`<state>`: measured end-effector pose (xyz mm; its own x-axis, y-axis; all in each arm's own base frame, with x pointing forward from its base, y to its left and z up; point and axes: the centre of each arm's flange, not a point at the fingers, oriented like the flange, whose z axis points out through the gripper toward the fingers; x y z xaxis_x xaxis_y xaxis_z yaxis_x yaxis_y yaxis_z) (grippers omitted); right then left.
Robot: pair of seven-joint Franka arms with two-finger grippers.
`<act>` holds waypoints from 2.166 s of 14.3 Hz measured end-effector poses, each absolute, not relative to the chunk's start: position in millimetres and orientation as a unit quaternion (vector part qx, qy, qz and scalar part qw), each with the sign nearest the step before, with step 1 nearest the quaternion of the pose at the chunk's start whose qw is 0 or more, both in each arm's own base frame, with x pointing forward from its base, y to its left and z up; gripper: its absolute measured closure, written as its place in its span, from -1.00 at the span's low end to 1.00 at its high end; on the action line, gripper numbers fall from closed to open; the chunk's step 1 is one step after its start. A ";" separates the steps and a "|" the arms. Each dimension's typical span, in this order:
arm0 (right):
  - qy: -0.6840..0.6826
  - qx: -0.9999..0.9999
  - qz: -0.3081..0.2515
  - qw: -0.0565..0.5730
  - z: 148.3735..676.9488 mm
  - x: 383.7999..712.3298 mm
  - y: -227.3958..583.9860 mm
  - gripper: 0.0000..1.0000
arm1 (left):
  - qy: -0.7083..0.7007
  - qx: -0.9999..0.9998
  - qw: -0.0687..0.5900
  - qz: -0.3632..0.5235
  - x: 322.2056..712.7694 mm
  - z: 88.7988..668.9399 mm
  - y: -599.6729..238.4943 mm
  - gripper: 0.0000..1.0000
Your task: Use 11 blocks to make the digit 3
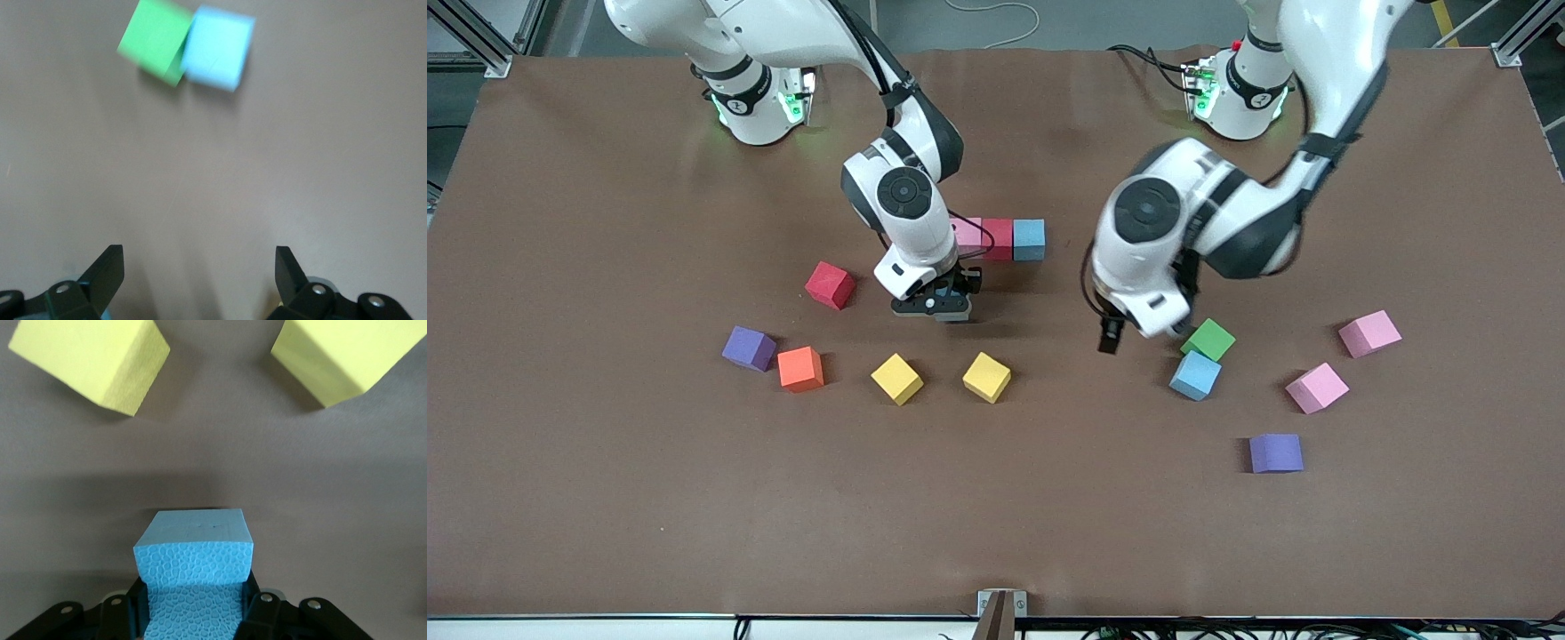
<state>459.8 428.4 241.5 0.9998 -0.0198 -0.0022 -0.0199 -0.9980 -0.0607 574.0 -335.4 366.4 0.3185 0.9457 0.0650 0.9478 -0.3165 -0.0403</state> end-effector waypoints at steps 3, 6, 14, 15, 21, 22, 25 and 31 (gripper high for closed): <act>0.007 -1.000 0.007 0.025 234.3 445.0 435.4 -0.06 | -0.507 -0.860 0.043 -0.039 610.7 367.2 -302.2 -1.00; 0.001 -1.000 0.009 0.022 225.8 431.9 438.9 -0.06 | -0.426 -0.902 0.045 -0.049 636.8 371.2 -278.5 -1.00; 0.003 -1.000 0.008 0.021 213.3 403.2 451.7 -0.06 | -0.217 -0.969 0.105 -0.062 652.5 371.8 -246.2 -1.00; 0.002 -1.000 0.008 0.021 213.3 402.2 452.4 -0.06 | -0.203 -0.969 0.124 -0.068 651.2 371.0 -246.0 -1.00; 0.002 -1.000 0.009 0.020 212.5 401.2 452.3 -0.06 | -0.165 -0.972 0.156 -0.056 652.6 368.1 -230.0 -1.00; 0.002 -1.000 0.009 0.020 212.5 401.2 452.4 -0.06 | -0.166 -0.972 0.156 -0.056 653.3 368.5 -228.6 -1.00; 0.001 -1.000 0.010 0.019 212.4 400.7 452.5 -0.06 | -0.164 -0.972 0.156 -0.056 653.1 369.1 -229.8 -1.00; 0.004 -1.000 0.011 0.019 212.1 399.2 452.6 -0.06 | -0.157 -0.973 0.157 -0.054 652.5 369.0 -230.8 -1.00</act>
<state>399.2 452.6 212.1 0.9997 -0.0071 -0.0213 -0.0079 -0.9993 -0.0373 652.5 -230.8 369.0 0.9445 0.2893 0.1555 0.3235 -0.9010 -0.2890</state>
